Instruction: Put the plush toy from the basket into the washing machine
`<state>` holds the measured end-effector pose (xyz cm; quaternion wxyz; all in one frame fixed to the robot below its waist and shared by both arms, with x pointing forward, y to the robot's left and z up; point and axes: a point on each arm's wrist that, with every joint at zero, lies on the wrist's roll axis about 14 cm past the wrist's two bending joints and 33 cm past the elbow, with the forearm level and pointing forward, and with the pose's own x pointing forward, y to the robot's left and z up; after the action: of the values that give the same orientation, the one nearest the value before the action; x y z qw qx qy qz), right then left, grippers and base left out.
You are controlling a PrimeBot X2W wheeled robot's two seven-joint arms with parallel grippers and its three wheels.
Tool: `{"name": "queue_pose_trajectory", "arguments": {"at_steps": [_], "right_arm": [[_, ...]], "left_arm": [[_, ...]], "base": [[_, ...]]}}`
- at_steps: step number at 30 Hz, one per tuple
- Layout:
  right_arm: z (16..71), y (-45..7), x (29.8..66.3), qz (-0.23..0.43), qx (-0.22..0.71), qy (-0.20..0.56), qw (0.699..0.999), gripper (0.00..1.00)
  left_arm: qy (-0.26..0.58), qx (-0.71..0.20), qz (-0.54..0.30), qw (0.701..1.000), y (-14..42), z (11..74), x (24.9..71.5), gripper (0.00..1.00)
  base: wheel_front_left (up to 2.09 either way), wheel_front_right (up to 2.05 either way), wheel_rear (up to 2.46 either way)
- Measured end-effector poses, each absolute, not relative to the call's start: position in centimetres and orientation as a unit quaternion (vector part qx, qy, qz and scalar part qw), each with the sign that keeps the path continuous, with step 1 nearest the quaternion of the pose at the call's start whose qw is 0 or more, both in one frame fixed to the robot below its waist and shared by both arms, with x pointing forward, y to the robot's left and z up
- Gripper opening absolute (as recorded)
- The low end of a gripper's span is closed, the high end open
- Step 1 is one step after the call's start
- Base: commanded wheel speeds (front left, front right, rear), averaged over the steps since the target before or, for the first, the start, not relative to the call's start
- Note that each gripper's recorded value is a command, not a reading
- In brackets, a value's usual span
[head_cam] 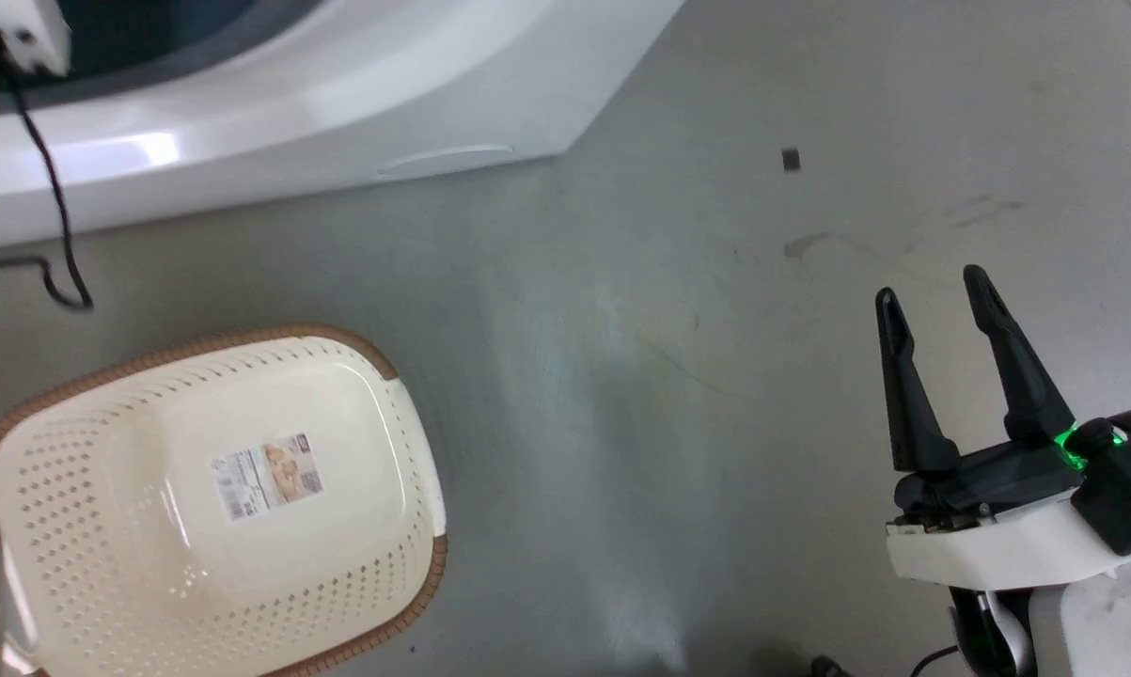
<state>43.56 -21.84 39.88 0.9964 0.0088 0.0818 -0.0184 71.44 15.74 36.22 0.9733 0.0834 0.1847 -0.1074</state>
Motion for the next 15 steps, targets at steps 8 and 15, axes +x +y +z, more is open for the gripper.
{"name": "queue_pose_trajectory", "arguments": {"at_steps": [8,15], "right_arm": [[44.5,-21.4,43.2,-0.011,0.005,0.024,1.0,1.0],[48.1,-20.7,41.8,-0.002,0.001,-0.019,1.0,1.0]], "left_arm": [[0.122,0.051,-0.117,0.984,14.8,40.7,66.6,1.0],[0.048,0.021,-0.121,0.991,14.1,46.5,61.7,1.0]], "base": [[0.0,0.0,0.0],[0.0,0.0,0.0]]}}
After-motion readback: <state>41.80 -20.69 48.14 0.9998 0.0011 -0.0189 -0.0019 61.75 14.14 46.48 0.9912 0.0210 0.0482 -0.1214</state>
